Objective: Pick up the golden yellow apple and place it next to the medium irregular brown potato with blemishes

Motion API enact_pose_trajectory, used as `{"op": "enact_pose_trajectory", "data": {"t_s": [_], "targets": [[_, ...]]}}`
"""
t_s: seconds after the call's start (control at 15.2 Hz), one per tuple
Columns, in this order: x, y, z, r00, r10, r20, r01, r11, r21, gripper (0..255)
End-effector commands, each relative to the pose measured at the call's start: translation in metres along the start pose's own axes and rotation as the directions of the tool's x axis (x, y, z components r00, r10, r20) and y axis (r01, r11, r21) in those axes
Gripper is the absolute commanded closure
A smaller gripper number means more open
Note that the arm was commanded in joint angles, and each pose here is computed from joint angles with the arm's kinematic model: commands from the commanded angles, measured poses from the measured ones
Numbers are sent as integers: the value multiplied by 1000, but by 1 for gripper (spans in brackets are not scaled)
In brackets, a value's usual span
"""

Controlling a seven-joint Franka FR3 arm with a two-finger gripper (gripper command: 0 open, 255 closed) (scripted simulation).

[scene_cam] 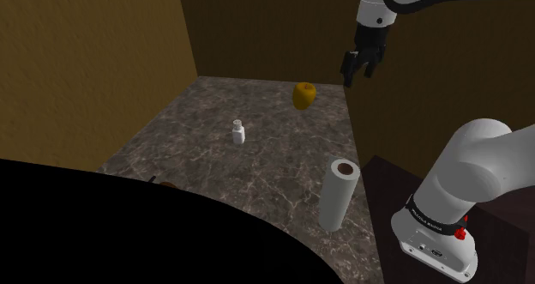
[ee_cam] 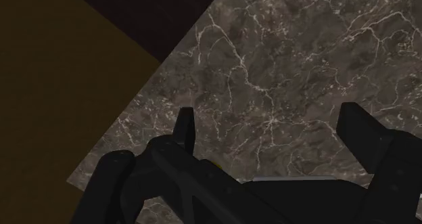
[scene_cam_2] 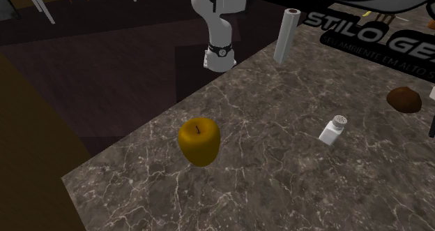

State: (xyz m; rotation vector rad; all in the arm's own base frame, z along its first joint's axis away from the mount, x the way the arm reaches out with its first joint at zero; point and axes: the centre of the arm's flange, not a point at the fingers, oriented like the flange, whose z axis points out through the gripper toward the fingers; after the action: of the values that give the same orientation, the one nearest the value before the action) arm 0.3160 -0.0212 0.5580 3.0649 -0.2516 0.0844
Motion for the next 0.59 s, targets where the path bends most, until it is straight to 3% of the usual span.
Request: {"op": "enact_pose_trajectory", "data": {"t_s": [0.0,0.26,0.53], "targets": [[0,0,0,1000,0,0,0,1000,0,0],[28,36,23,983,-179,-33,179,984,1,0],[62,66,44,934,-352,-65,352,936,-3,0]]}}
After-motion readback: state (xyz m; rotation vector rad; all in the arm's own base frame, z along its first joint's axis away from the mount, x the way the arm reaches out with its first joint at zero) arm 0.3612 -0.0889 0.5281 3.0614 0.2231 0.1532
